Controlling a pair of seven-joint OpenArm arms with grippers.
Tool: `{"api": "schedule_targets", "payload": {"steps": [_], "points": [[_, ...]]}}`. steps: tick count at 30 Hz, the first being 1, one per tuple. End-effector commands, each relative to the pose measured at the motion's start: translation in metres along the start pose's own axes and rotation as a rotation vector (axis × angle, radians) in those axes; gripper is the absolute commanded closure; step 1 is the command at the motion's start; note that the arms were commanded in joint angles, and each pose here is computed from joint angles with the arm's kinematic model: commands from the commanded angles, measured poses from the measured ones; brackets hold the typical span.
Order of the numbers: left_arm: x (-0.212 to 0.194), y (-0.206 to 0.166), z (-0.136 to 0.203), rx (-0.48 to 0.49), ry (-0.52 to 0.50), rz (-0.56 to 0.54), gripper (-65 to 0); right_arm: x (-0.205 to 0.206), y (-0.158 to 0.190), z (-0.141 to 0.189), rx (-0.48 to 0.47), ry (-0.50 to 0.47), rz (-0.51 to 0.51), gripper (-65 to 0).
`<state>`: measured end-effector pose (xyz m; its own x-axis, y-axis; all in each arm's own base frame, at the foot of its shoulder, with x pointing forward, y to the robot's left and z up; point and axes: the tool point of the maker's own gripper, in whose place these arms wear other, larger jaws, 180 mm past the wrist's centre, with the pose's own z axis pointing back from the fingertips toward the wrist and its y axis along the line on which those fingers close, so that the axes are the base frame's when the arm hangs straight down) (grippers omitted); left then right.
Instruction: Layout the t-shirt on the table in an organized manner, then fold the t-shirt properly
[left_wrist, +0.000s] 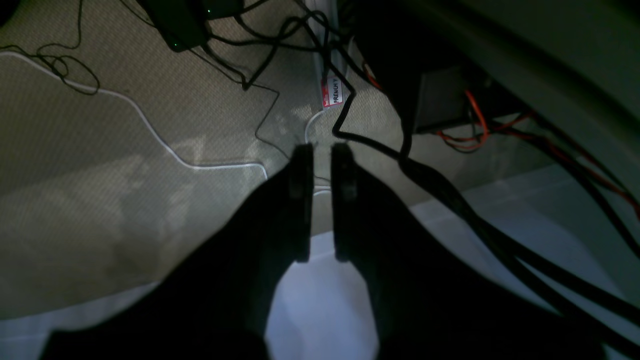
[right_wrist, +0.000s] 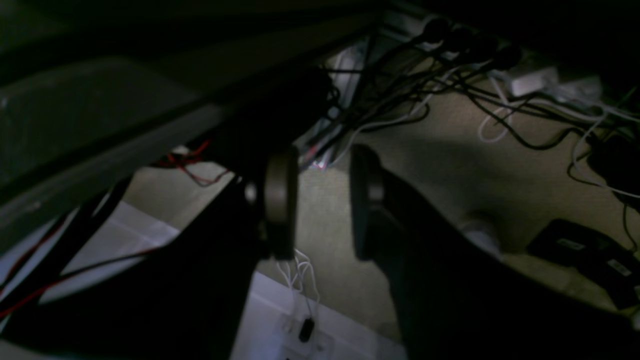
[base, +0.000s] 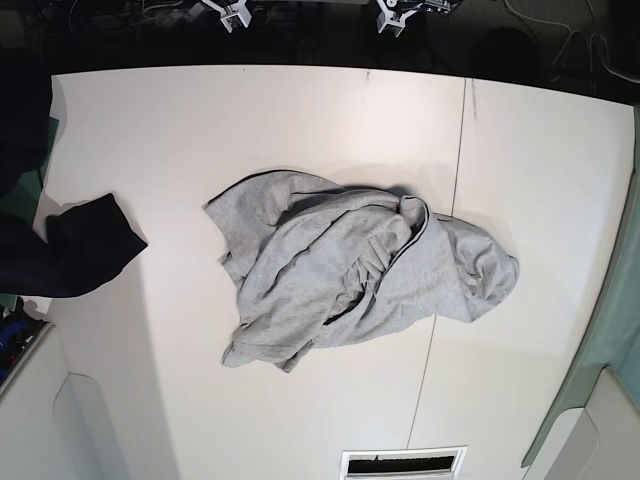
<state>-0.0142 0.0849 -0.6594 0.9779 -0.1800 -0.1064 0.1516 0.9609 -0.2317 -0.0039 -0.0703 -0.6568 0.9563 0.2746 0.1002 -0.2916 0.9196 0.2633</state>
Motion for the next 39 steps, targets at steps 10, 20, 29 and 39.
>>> {"api": "schedule_targets", "payload": {"steps": [10,20,29,39], "points": [[-0.009,-0.009,0.0,-0.016,-0.037,-0.011,-9.7,-0.001,0.007,0.001,0.045,-0.004,0.0,-18.2],[-0.011,-0.009,0.0,-0.016,-0.031,-0.011,-9.7,-0.001,0.006,0.001,0.044,-0.004,0.0,-18.2],[-0.011,-0.009,0.0,-0.018,-0.032,-0.004,-9.7,-0.004,-0.004,0.004,0.045,-0.004,-0.016,-18.2],[-0.009,-0.011,0.0,-0.027,-0.042,0.037,-9.7,-0.008,-0.015,0.008,0.043,0.004,-0.013,-18.2]]}}
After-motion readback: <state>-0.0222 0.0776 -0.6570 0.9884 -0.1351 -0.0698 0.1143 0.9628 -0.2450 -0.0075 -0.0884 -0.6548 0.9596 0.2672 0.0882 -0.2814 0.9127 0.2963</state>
